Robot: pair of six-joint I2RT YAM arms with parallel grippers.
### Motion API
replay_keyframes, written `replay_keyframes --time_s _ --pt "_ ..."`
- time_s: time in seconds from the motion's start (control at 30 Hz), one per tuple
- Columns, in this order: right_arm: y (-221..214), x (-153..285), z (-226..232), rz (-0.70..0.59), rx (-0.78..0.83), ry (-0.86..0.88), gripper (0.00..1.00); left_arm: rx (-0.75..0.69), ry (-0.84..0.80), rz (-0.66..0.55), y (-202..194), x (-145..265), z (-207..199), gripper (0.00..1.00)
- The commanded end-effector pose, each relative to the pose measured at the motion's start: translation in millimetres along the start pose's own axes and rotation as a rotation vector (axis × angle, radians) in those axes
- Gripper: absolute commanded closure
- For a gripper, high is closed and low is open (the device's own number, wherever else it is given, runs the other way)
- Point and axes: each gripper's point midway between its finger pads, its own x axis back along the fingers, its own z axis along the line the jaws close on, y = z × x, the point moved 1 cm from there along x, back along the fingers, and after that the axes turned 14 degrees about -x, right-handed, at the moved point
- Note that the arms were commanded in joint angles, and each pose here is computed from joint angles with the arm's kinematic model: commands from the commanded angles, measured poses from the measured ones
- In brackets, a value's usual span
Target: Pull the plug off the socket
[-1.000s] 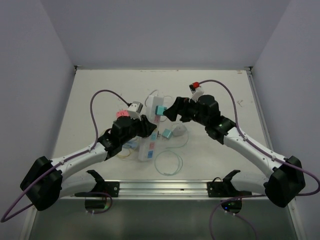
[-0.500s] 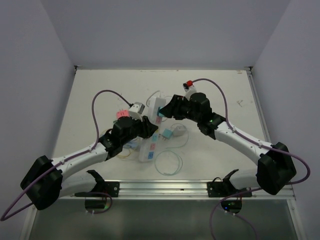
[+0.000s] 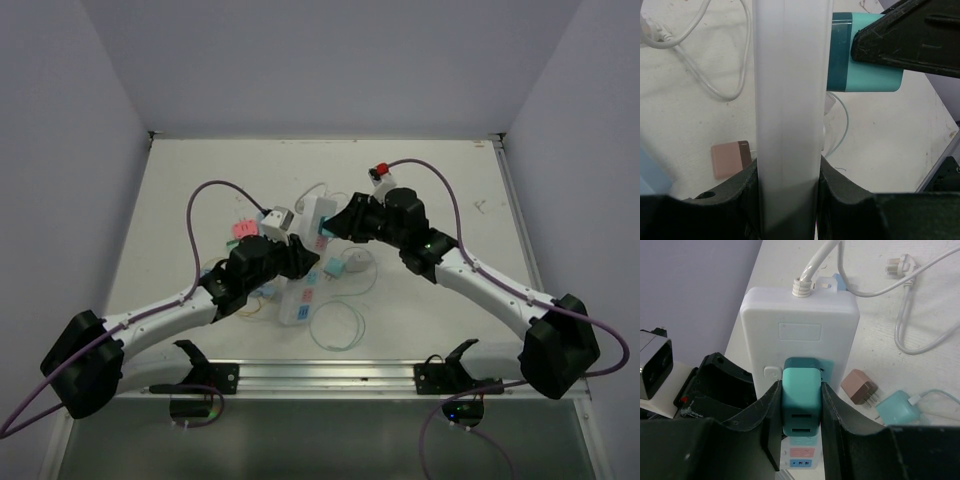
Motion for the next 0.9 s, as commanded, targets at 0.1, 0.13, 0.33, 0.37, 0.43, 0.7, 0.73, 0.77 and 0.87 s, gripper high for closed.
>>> replay_keyframes --time_s 0.1,0.13,0.33,0.37,0.43,0.7,0.73,0.77,0.87 --pt "11.3 45.7 20.7 -0.051 0.075 0.023 1.0 0.072 0.267 -0.017 12.6 -4.5 48.0 1.0" --pt "9.5 48.9 18.7 -0.044 0.076 0.011 1.0 0.08 0.283 -0.007 10.8 -4.2 52.0 1.0" --pt "9.3 69.7 19.8 -0.053 0.09 0.0 1.0 0.133 0.326 0.006 8.2 -0.2 69.4 1.0" --pt "8.7 71.7 19.5 -0.052 0.092 -0.001 1.0 0.13 0.321 0.004 9.3 0.1 68.8 1.0" --pt "6.4 73.6 16.0 -0.047 0.097 -0.01 1.0 0.13 0.301 -0.019 16.7 1.4 65.4 1.0" --pt "-24.5 52.3 -22.9 0.065 0.093 -0.072 1.0 0.129 0.197 -0.109 53.7 -9.5 47.7 1.0" --pt "-27.4 48.6 -25.8 0.074 0.093 -0.069 1.0 0.131 0.204 -0.109 56.1 -12.2 51.5 1.0" --pt "-30.6 45.9 -29.6 0.085 0.089 -0.073 1.0 0.132 0.207 -0.108 58.6 -15.6 54.0 1.0" --pt "-46.3 34.4 -49.9 0.145 0.078 -0.109 1.0 0.145 0.217 -0.1 64.9 -29.2 68.2 1.0"
